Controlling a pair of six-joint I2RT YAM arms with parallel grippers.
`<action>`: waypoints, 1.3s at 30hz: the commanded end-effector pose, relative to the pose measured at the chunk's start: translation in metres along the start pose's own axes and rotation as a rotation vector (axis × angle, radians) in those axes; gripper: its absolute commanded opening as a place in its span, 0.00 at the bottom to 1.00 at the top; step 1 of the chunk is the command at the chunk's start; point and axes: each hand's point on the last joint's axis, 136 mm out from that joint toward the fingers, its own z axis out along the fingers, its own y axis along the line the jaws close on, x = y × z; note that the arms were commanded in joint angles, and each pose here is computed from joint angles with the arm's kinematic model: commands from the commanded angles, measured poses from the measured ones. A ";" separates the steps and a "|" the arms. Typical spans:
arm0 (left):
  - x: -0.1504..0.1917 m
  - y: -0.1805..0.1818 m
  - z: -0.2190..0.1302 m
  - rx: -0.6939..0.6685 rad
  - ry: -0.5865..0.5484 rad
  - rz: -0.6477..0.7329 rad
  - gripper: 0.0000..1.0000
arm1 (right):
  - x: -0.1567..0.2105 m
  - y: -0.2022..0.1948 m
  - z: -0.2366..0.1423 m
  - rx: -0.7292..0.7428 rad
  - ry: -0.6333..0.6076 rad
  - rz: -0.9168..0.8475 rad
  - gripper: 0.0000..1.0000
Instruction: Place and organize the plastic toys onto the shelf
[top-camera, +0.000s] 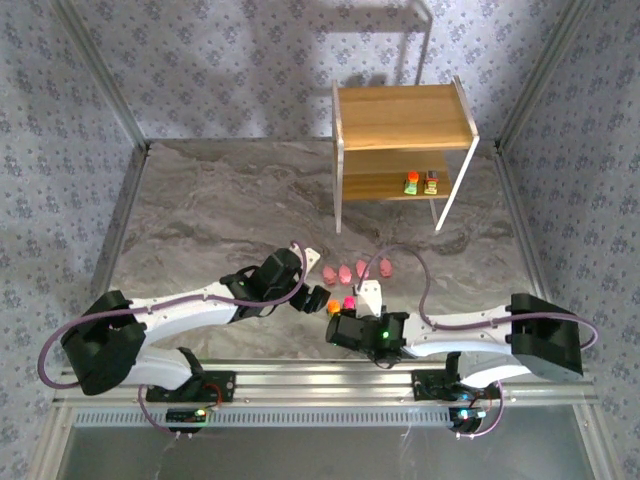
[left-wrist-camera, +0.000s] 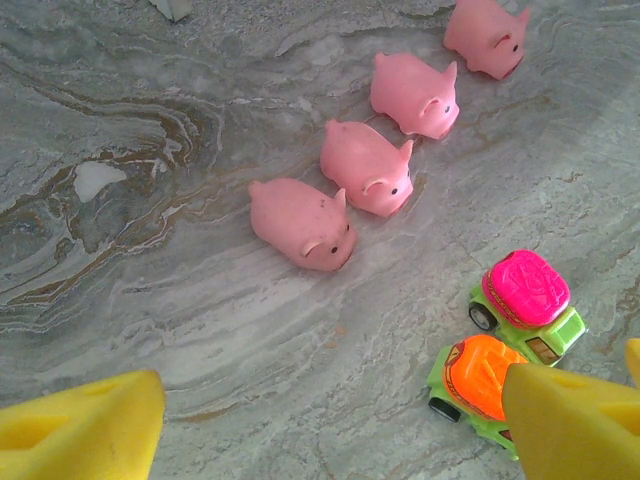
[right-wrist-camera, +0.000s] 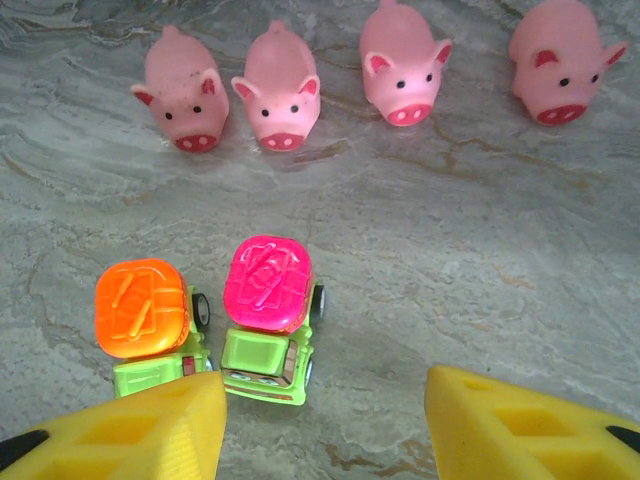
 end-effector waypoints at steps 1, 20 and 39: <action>-0.009 -0.003 -0.003 0.014 -0.014 -0.009 0.87 | -0.001 0.010 0.000 -0.013 0.001 0.028 0.57; -0.009 -0.003 -0.003 0.016 -0.015 -0.009 0.87 | 0.003 0.009 0.014 -0.004 0.034 0.032 0.57; -0.009 -0.003 -0.003 0.015 -0.014 -0.009 0.87 | 0.005 0.006 0.026 0.012 0.062 0.033 0.56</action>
